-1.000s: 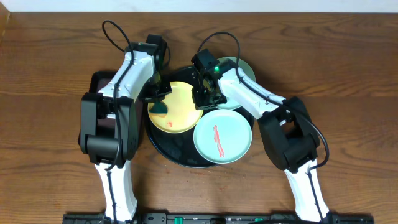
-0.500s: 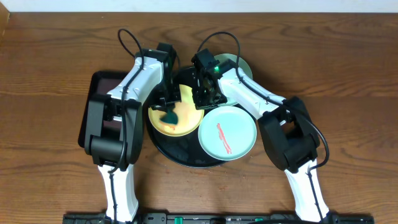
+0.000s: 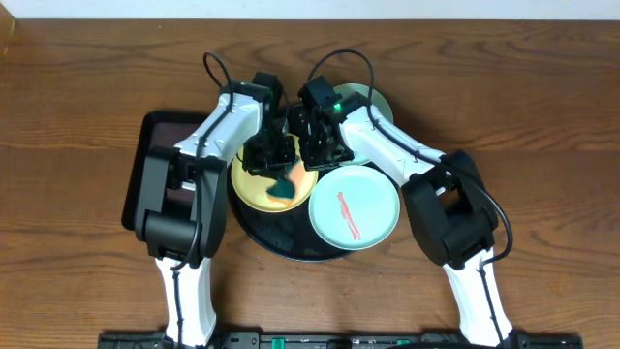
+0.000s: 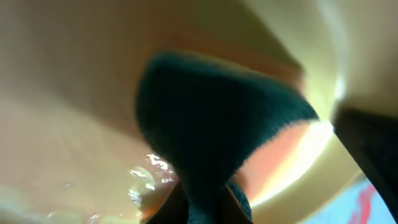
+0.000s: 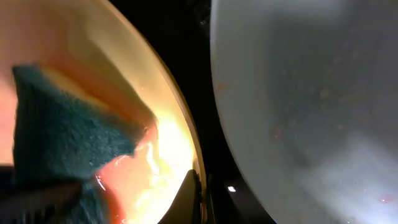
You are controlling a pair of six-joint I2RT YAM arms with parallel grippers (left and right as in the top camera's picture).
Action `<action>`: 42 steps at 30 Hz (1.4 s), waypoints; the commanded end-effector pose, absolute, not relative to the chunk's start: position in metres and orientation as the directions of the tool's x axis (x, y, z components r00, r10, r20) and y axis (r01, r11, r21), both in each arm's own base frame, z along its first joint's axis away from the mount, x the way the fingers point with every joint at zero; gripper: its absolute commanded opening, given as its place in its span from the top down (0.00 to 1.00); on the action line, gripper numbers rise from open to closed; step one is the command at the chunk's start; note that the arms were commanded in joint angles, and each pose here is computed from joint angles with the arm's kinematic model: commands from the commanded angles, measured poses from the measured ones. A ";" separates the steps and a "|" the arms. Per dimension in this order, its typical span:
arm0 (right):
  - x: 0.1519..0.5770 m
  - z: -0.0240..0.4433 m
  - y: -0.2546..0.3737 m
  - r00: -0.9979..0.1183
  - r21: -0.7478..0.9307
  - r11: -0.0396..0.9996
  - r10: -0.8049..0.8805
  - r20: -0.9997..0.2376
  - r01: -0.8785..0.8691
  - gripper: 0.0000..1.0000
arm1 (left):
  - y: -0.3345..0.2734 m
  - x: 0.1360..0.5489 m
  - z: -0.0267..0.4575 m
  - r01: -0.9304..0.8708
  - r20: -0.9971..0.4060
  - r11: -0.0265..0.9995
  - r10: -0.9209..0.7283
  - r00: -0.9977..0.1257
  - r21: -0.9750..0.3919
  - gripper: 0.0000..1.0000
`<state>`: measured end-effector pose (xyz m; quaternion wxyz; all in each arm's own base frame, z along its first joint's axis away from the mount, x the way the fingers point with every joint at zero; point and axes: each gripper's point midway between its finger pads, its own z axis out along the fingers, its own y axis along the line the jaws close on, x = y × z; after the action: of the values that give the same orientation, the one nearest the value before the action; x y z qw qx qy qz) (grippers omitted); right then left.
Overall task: Clean dirty plates on tray and stack at the side
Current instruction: 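Scrub the yellow plate with the sponge while right gripper holds it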
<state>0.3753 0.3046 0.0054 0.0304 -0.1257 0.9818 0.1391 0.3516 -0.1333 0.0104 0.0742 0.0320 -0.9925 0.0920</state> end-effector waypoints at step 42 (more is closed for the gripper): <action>0.371 -0.013 0.293 -0.962 0.193 0.942 -0.266 -0.068 -0.274 0.99 | -0.063 0.405 0.037 -0.231 -0.186 0.958 -0.199 -0.962 0.169 0.93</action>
<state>0.3756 0.3042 0.0056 0.0310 -0.1255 0.9820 0.1377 0.3938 -0.1036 0.0238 -0.0319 0.0589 -0.9977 0.0089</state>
